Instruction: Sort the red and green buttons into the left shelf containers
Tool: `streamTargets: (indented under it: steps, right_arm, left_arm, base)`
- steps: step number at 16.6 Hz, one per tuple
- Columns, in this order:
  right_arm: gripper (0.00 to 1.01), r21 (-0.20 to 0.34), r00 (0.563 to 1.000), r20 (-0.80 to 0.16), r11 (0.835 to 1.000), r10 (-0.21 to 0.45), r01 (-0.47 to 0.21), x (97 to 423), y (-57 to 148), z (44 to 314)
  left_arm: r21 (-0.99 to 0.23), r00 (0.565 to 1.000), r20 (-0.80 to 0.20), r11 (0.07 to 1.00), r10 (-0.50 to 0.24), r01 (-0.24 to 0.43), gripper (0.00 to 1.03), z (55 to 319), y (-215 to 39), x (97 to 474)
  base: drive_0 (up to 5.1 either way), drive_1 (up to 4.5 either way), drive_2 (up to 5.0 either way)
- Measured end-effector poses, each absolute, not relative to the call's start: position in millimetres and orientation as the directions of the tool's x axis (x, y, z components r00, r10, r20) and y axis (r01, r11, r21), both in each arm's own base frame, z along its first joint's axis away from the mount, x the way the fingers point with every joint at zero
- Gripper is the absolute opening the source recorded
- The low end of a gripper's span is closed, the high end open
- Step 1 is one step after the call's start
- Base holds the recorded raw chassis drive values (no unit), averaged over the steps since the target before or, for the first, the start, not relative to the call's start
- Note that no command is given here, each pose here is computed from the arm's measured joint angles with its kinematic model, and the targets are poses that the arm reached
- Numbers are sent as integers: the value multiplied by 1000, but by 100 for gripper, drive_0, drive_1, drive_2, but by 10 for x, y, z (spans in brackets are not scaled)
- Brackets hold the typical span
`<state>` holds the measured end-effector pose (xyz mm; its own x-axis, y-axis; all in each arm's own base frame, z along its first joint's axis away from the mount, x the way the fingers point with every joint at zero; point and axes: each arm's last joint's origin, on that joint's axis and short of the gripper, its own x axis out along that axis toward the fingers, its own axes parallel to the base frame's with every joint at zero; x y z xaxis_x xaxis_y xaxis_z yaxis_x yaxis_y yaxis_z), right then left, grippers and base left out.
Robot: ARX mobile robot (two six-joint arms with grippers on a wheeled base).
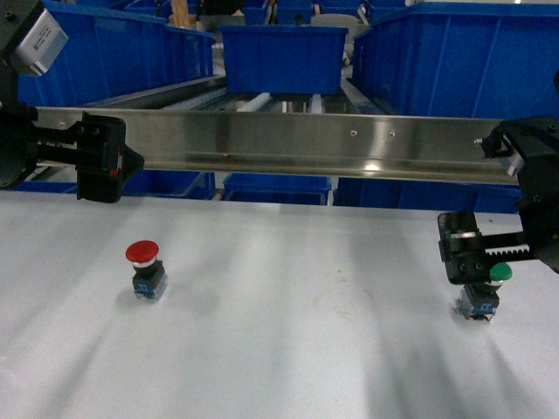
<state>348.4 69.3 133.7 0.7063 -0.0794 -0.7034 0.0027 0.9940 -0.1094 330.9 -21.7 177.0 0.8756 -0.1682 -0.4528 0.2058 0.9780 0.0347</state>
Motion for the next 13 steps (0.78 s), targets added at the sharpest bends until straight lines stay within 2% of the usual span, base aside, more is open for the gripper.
streamTargets:
  steps: [1,4,5,6,10,11,12,13]
  right_arm:
    - [98,-94,686,-723,996,-78,14,3561,696,1323]
    - [98,-100,613,-783,994,-101,35,3778,670,1200]
    - [98,-101,603,-790,994,-112,52,3881,645,1208]
    - [98,-101,616,-778,992,-125,74,3951,605,1237]
    - [98,-102,607,-784,992,-129,79,3972,586,1270]
    - [98,-97,590,-798,993,-121,72,3972,577,1270]
    - [98,-97,547,-827,992,-127,85,3960,537,1175]
    - [98,-65,488,-868,995,-95,77,3895,542,1016]
  left_arm:
    - [35,875,-453,978,-169,207,98,1770,-219,3309]
    - [32,875,-453,978,-169,205,98,1769,-217,3309]
    - [31,876,-453,978,-169,204,98,1770,-219,3309]
    - [29,875,-453,979,-169,203,98,1769,-219,3309]
    - [29,875,-453,979,-168,203,98,1769,-217,3309]
    - [29,876,-453,979,-168,203,98,1770,-217,3309]
    - [28,875,-453,979,-169,203,98,1769,-219,3309]
    - [29,876,-453,979,-168,203,98,1770,-217,3309]
  base:
    - [0,0,0]
    - [0,0,0]
    - [0,0,0]
    - [0,0,0]
    - [0,0,0]
    - [0,0,0]
    - [0,0,0]
    - [0,0,0]
